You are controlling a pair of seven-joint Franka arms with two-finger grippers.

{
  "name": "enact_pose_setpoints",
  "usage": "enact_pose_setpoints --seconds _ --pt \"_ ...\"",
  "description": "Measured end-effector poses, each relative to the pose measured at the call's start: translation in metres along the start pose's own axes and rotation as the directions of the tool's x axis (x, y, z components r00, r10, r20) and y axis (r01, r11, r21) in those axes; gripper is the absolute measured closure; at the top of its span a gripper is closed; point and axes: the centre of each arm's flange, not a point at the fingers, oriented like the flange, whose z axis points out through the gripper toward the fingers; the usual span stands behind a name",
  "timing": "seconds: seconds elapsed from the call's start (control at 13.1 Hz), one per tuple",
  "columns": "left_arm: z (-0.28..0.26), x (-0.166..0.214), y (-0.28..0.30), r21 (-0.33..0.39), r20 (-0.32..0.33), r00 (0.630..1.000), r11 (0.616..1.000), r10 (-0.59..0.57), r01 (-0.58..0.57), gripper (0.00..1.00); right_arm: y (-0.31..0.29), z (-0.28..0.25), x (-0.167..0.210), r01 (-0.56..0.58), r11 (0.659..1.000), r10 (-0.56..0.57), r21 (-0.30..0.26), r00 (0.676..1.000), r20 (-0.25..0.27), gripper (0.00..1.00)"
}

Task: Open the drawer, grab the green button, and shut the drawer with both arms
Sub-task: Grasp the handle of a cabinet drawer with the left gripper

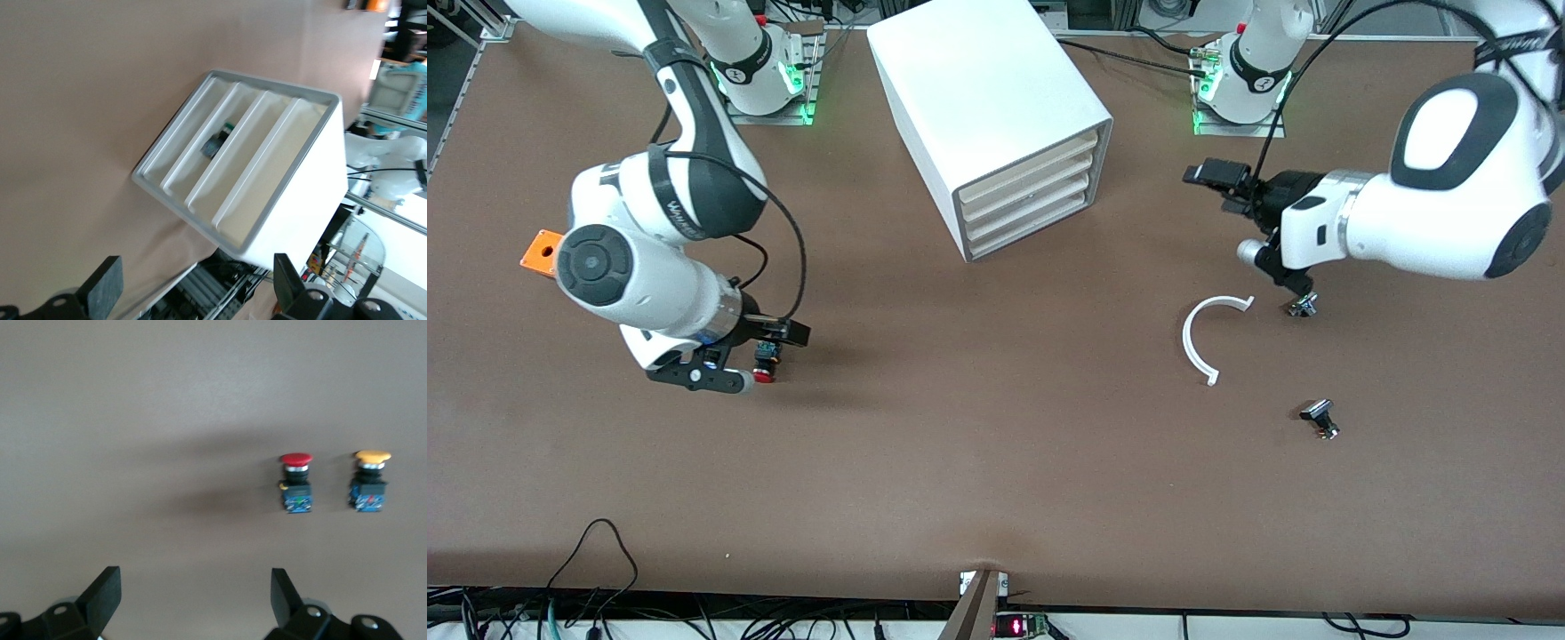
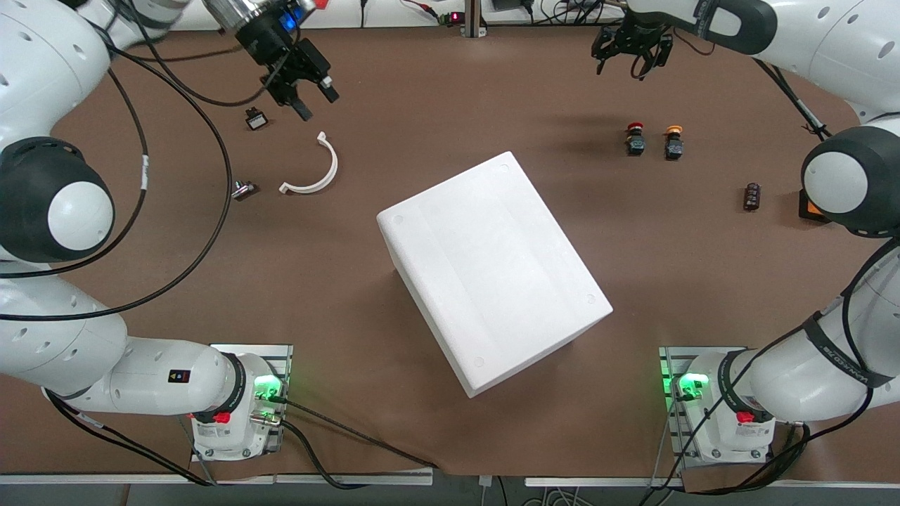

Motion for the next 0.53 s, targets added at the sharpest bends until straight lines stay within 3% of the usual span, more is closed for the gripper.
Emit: enact_pose_setpoints --seconds 0.15,0.38,0.53 --pt "0.042 0.006 -0.035 -0.11 -0.035 0.995 0.989 0.091 -0.095 0.01 -0.018 0.002 -0.005 -0.057 0.998 0.057 0.013 0.998 -0.022 0.0" --pt "0.102 0.01 -0.076 -0.169 -0.061 0.978 0.963 0.202 -0.209 0.04 -0.048 0.003 -0.019 -0.126 0.991 0.128 0.038 0.99 -0.051 0.0" --pt "0.13 0.017 -0.099 -0.228 -0.095 0.963 0.936 0.252 -0.268 0.26 -0.064 0.003 -0.026 -0.169 0.984 0.173 0.055 0.983 -0.064 0.0"
